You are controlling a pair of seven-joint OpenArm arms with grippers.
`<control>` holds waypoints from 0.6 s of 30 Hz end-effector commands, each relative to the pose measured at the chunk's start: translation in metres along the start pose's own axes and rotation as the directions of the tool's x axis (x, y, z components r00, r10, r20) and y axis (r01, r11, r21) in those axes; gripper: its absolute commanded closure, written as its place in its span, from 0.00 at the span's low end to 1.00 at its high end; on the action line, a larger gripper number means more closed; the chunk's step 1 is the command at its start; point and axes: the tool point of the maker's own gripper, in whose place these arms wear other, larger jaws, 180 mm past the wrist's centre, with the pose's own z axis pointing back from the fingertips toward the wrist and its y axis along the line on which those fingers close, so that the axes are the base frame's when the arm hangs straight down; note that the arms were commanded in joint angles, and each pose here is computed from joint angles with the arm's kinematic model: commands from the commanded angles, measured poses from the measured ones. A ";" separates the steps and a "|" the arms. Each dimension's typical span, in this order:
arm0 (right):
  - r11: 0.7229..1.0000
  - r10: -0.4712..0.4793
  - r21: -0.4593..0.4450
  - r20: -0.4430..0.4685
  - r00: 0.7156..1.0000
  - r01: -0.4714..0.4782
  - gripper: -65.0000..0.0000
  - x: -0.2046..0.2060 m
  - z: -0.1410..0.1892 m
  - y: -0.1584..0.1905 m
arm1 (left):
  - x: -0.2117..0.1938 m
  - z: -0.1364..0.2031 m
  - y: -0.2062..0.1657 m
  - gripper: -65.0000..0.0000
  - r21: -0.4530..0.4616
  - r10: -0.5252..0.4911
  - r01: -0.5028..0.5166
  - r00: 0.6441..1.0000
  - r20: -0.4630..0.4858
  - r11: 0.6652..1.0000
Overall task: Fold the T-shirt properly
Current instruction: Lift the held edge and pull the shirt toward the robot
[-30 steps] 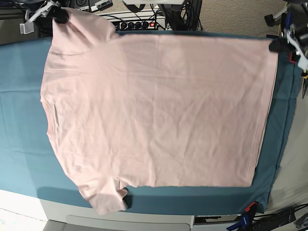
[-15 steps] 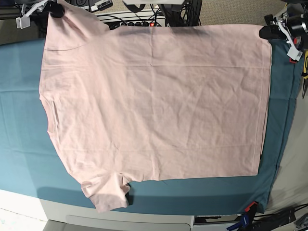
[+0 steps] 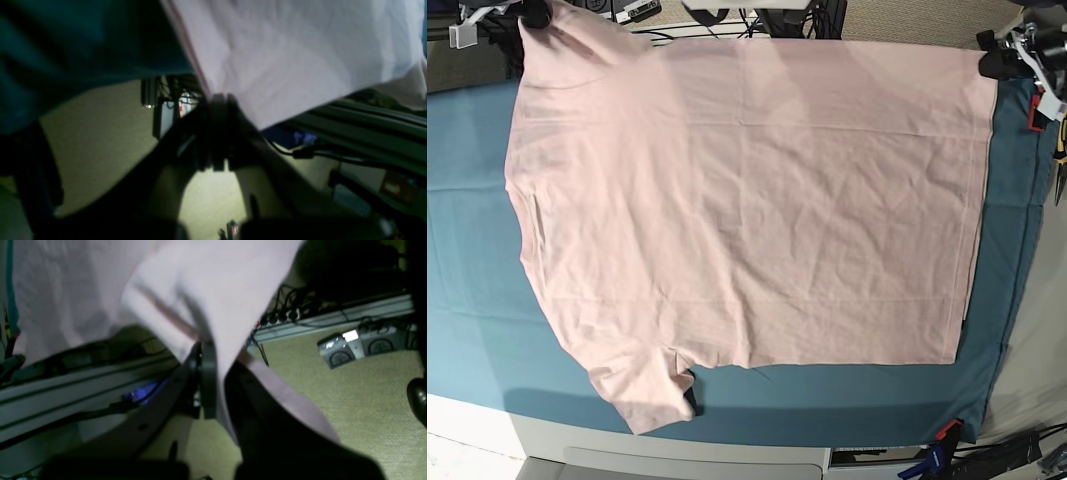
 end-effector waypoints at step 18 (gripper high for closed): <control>0.998 -0.054 0.021 0.017 0.998 0.053 1.00 -0.013 0.012 0.008 | -0.017 0.010 -0.009 1.00 -0.038 0.005 -0.006 0.999 -0.033 0.999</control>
